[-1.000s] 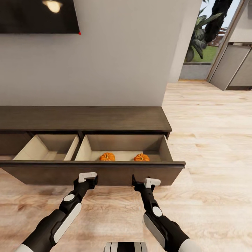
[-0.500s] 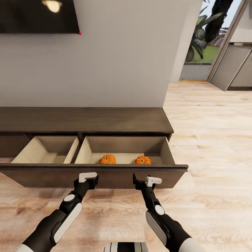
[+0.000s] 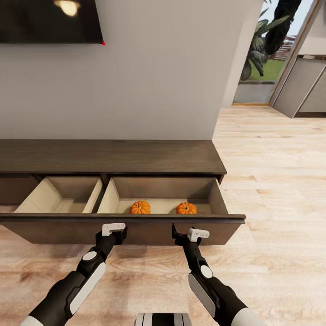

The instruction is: Place each of the two pumpkins and all three candles from the living room inside a cabinet in the living room (use any cabinet), then make sure every cabinet is closed, and position the cauldron so it is next to a table in the living room.

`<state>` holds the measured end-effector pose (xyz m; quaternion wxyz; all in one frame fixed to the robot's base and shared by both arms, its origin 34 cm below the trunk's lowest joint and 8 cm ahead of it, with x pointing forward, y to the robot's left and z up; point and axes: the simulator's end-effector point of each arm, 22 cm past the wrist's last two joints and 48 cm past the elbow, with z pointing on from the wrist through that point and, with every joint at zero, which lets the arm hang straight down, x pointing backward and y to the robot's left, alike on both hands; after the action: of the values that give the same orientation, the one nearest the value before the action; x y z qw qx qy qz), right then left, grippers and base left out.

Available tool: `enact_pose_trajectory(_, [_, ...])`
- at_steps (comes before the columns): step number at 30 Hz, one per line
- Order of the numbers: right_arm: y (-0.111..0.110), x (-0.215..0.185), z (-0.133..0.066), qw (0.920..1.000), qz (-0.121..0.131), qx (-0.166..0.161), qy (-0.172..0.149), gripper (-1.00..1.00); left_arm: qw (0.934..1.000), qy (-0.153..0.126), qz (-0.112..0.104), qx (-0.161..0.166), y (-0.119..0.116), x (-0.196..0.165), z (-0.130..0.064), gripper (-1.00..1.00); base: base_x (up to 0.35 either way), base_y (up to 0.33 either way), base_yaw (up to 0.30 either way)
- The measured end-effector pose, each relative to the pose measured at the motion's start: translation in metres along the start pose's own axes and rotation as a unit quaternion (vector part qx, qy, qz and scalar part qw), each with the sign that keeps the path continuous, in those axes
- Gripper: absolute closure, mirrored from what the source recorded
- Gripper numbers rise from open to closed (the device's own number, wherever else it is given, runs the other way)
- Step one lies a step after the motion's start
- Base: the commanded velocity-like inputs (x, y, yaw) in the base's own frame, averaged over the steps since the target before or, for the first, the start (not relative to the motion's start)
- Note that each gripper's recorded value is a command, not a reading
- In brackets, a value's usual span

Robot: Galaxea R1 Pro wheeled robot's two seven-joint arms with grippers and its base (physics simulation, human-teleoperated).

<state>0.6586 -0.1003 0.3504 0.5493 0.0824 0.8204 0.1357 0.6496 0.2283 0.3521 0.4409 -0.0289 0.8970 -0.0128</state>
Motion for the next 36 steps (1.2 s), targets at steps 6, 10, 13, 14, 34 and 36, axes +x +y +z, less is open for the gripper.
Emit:
enact_pose_trajectory(6, [-0.0015,-0.0001,-0.0001,1.0000,0.003,0.003,0.000,-1.00,1.0000,0.001,0.000,0.000,0.0000,0.0004,-0.0002,-1.00,0.207,0.089,0.000])
enact_pose_trajectory(10, [-0.0015,-0.0002,-0.0001,1.0000,0.003,0.003,0.000,-1.00,1.0000,0.001,0.001,0.000,0.0000,0.0004,-0.0002,-1.00,0.267,0.112,0.000])
enact_pose_trajectory(13, [-0.0016,-0.0002,-0.0001,1.0000,0.003,0.003,0.000,-1.00,1.0000,0.001,0.001,0.000,0.0000,0.0004,-0.0002,-1.00,0.271,0.107,0.000])
enact_pose_trajectory(14, [-0.0016,-0.0002,-0.0001,1.0000,0.003,0.003,0.000,-1.00,1.0000,0.001,0.001,0.000,0.0000,0.0004,-0.0002,-1.00,0.271,0.076,0.000])
enact_pose_trajectory(34, [0.0012,0.0007,-0.0002,1.0000,0.000,-0.001,0.001,-1.00,1.0000,-0.002,0.000,0.002,-0.0024,-0.0034,-0.0011,-1.00,0.256,-0.002,0.000])
enact_pose_trajectory(36, [0.0011,0.0007,-0.0002,1.0000,0.001,-0.001,0.001,-1.00,1.0000,-0.002,0.000,0.002,-0.0024,-0.0034,-0.0011,-1.00,0.215,0.000,0.000])
